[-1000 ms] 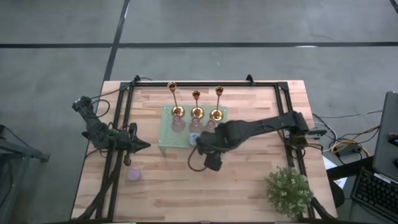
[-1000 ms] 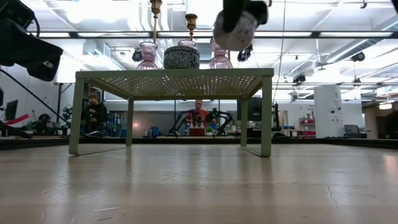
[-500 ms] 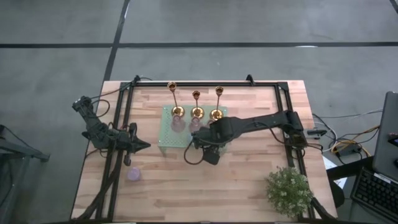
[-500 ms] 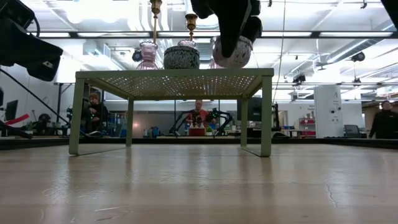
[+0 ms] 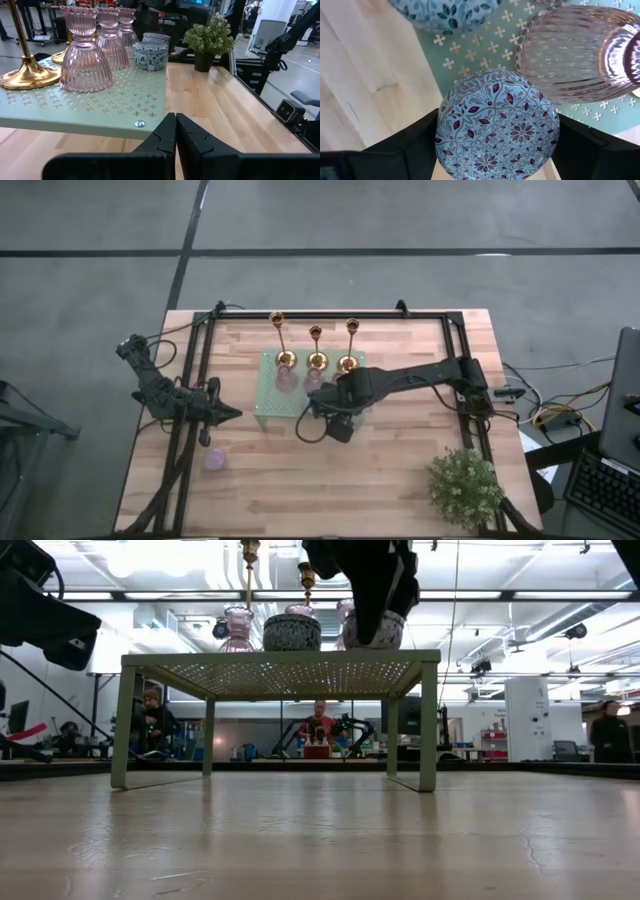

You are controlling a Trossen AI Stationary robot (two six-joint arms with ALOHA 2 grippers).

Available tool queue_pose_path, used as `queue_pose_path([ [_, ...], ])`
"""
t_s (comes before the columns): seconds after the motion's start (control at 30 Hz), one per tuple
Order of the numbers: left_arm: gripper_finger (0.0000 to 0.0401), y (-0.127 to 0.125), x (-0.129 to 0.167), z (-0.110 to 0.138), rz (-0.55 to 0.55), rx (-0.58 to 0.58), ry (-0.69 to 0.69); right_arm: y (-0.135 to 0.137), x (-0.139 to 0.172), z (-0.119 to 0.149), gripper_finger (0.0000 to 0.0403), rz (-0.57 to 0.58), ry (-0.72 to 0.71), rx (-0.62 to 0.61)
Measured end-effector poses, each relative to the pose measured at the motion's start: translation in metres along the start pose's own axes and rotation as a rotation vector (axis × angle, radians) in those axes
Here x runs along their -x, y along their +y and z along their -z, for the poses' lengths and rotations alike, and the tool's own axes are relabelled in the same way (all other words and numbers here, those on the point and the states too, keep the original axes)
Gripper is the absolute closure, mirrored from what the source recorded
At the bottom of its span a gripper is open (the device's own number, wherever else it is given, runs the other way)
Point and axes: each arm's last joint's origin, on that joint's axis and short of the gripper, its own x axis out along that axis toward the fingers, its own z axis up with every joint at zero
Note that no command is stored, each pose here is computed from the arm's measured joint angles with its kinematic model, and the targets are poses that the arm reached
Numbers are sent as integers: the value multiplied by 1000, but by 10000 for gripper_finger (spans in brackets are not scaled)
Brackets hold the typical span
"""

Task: Pick & Place candle stick holders
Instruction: Put the red scented candle on the shelf aligned with the other scented candle

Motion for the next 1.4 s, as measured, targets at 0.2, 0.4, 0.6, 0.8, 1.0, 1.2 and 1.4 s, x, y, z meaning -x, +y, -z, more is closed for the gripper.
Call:
queue_pose_path([
  [0.2,387,0,0,0,0,0,0,-2,-1,-2,101,-5,-9,-1],
  [0.4,387,0,0,0,0,0,0,-2,-1,-2,85,-5,-10,14],
  [0.6,387,0,0,0,1,0,0,-2,-1,-2,85,-6,-12,23],
  [0.8,387,0,0,0,0,0,0,-2,-1,-2,82,-6,-12,25],
  [1.0,387,0,0,0,0,0,0,-2,-1,-2,55,-5,-9,25],
  [1.2,387,0,0,0,0,0,0,-3,0,0,40,5,10,29],
  [1.4,387,0,0,0,0,0,0,-5,10,2,39,0,5,28],
])
